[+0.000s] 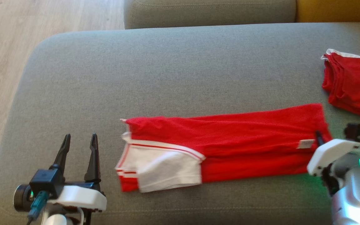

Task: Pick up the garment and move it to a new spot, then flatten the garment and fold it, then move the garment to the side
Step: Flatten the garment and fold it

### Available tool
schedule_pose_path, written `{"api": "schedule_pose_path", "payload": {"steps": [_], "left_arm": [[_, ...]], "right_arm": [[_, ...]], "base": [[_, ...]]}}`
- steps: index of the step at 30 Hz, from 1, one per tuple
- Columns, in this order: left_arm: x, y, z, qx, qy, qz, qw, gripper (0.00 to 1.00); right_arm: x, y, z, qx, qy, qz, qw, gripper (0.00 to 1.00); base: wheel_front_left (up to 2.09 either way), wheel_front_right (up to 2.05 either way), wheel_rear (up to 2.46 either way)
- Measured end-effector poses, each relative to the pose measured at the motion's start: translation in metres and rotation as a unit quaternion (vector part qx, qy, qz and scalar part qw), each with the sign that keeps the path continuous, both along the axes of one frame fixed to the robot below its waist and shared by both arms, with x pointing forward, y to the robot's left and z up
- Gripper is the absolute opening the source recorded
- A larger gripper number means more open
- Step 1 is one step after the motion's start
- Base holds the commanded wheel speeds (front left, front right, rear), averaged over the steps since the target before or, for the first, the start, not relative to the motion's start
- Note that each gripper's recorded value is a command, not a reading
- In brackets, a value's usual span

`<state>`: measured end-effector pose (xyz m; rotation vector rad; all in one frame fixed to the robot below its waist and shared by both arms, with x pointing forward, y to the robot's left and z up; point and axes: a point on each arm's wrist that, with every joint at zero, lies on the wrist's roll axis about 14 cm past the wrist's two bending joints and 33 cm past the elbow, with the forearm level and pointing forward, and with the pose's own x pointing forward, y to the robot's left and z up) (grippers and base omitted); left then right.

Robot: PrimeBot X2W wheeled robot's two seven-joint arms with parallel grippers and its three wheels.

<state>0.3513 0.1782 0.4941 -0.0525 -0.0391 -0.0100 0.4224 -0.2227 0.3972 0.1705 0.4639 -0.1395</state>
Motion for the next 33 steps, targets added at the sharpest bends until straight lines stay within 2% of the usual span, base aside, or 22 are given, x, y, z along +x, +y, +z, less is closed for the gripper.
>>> {"api": "schedule_pose_path", "payload": {"steps": [5, 10, 16, 22, 27, 33], "left_arm": [[-0.002, 0.003, 0.003, 0.0, -0.005, 0.005, 1.0, 1.0], [-0.005, 0.004, 0.006, 0.0, -0.01, 0.007, 1.0, 1.0], [-0.012, 0.004, 0.011, -0.001, -0.019, 0.007, 1.0, 1.0], [-0.019, 0.003, 0.016, -0.003, -0.028, 0.009, 1.0, 1.0], [-0.023, 0.004, 0.02, -0.005, -0.036, 0.01, 0.999, 1.0], [-0.03, 0.01, 0.022, -0.007, -0.039, 0.021, 0.999, 1.0]], "right_arm": [[0.007, -0.03, 0.023, -0.045, -0.016, -0.026, 0.999, 0.0], [0.012, -0.017, 0.033, -0.04, -0.015, -0.003, 0.999, 0.0], [0.015, 0.034, 0.049, 0.025, -0.023, 0.058, 0.998, 0.0], [0.009, 0.075, 0.08, 0.093, -0.044, 0.113, 0.988, 0.0], [-0.01, 0.107, 0.083, 0.159, -0.034, 0.154, 0.975, 0.0], [-0.029, 0.15, 0.074, 0.259, -0.007, 0.188, 0.948, 0.0]], "base": [[0.0, 0.0, 0.0], [0.0, 0.0, 0.0], [0.0, 0.0, 0.0], [0.0, 0.0, 0.0], [0.0, 0.0, 0.0], [0.0, 0.0, 0.0]]}}
